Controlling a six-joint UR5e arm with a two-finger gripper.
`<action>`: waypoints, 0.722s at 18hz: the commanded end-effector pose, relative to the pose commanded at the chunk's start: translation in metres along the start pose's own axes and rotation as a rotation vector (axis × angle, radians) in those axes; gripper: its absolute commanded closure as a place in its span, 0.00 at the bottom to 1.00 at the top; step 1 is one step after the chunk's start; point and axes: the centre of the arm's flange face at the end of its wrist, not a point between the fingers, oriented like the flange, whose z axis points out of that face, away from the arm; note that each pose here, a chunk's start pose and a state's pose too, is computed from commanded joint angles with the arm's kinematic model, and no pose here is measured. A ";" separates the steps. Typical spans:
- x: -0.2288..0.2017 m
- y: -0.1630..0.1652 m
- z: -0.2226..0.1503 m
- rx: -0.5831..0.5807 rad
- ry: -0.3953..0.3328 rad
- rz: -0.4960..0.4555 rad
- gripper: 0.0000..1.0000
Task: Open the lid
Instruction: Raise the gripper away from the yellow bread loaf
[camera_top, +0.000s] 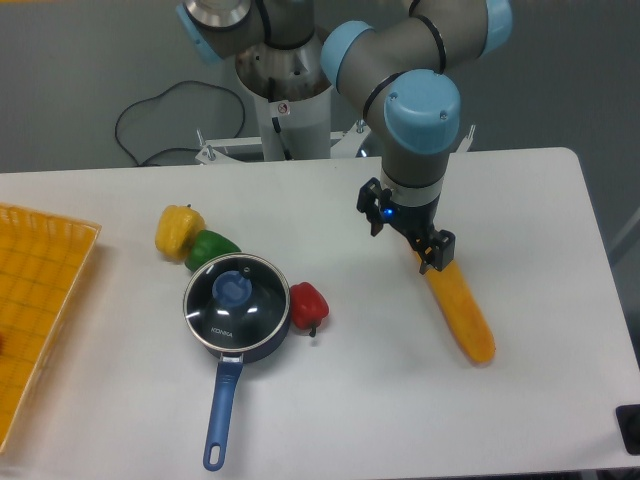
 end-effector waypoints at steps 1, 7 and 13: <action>0.000 0.000 0.000 -0.001 -0.002 -0.002 0.00; 0.000 -0.001 0.000 -0.001 0.003 -0.009 0.00; 0.006 -0.010 0.005 0.000 0.002 -0.003 0.00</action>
